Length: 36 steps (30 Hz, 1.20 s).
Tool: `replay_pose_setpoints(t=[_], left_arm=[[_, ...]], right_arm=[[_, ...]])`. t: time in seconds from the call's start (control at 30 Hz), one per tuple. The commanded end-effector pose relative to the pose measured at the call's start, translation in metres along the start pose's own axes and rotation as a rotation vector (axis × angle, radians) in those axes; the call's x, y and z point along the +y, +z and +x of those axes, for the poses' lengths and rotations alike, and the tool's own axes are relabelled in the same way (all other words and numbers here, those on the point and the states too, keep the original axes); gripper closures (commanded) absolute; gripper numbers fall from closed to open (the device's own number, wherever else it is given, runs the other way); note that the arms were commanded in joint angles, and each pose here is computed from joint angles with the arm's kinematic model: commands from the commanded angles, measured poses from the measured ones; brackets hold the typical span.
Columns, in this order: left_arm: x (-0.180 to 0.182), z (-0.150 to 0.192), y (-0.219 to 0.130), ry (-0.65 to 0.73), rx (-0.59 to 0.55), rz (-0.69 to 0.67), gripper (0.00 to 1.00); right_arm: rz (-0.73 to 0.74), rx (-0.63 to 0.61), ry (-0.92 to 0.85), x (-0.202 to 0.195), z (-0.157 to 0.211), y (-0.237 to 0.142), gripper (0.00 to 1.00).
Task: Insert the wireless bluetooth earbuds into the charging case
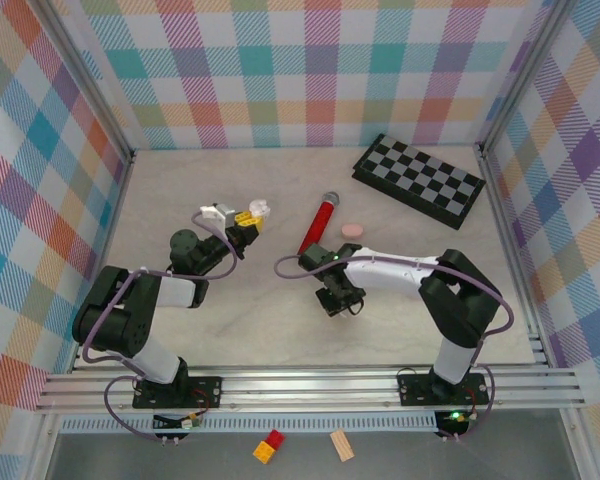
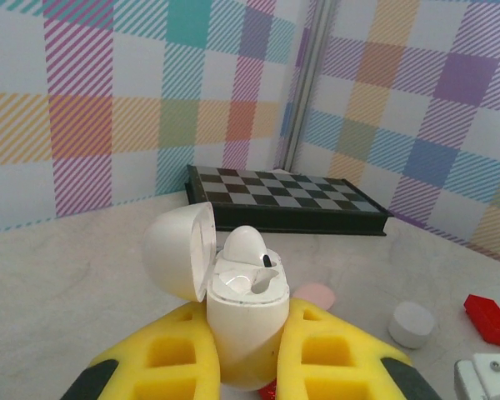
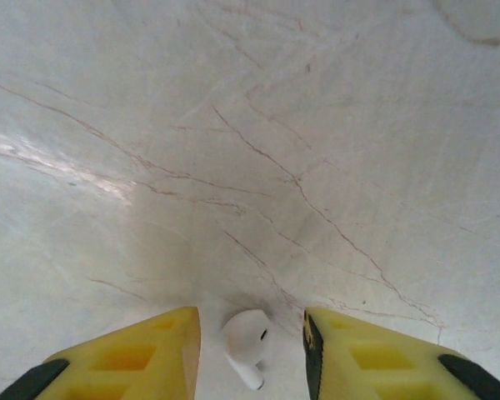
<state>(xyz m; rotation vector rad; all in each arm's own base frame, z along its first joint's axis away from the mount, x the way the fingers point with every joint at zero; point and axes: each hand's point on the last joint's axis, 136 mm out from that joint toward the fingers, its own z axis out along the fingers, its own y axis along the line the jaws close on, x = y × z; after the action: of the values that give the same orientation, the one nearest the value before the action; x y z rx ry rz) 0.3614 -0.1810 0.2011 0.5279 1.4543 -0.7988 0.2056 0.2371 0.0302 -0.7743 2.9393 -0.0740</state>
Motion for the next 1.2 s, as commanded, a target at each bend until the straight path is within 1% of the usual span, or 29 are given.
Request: replay_pose_setpoints(t=[0.0, 0.07, 0.13, 0.23, 0.3, 0.43, 0.7, 0.8, 0.97, 1.17], left_arm=[[-0.004, -0.013, -0.003, 0.078, -0.041, 0.004, 1.00], [0.004, -0.010, -0.004, 0.076, -0.033, -0.014, 1.00], [0.013, -0.005, -0.006, 0.072, -0.023, -0.028, 1.00], [0.024, -0.001, -0.012, 0.072, -0.010, -0.047, 1.00], [0.032, -0.003, -0.018, 0.074, -0.012, -0.067, 1.00], [0.038, -0.007, -0.025, 0.083, -0.020, -0.085, 1.00], [0.036, -0.007, -0.027, 0.075, -0.017, -0.075, 1.00], [0.034, -0.008, -0.026, 0.070, -0.020, -0.064, 1.00], [0.034, -0.011, -0.025, 0.072, -0.024, -0.055, 1.00], [0.034, -0.011, -0.024, 0.065, -0.023, -0.052, 1.00]], right_arm=[[-0.008, 0.022, 0.016, 0.002, -0.003, -0.019, 0.54], [-0.041, 0.052, 0.023, 0.008, -0.002, -0.026, 0.51], [-0.067, 0.107, 0.030, 0.012, 0.002, -0.028, 0.51], [-0.107, 0.233, 0.030, 0.017, 0.014, -0.027, 0.51], [-0.087, 0.287, 0.027, 0.013, 0.017, -0.027, 0.53], [-0.029, 0.354, -0.003, 0.005, 0.020, -0.026, 0.54], [0.009, 0.382, -0.045, 0.000, 0.011, -0.010, 0.58], [0.000, 0.384, -0.053, 0.002, 0.008, -0.006, 0.60], [0.004, 0.403, -0.068, 0.001, 0.008, 0.000, 0.60], [0.006, 0.425, -0.071, 0.000, 0.014, 0.006, 0.63]])
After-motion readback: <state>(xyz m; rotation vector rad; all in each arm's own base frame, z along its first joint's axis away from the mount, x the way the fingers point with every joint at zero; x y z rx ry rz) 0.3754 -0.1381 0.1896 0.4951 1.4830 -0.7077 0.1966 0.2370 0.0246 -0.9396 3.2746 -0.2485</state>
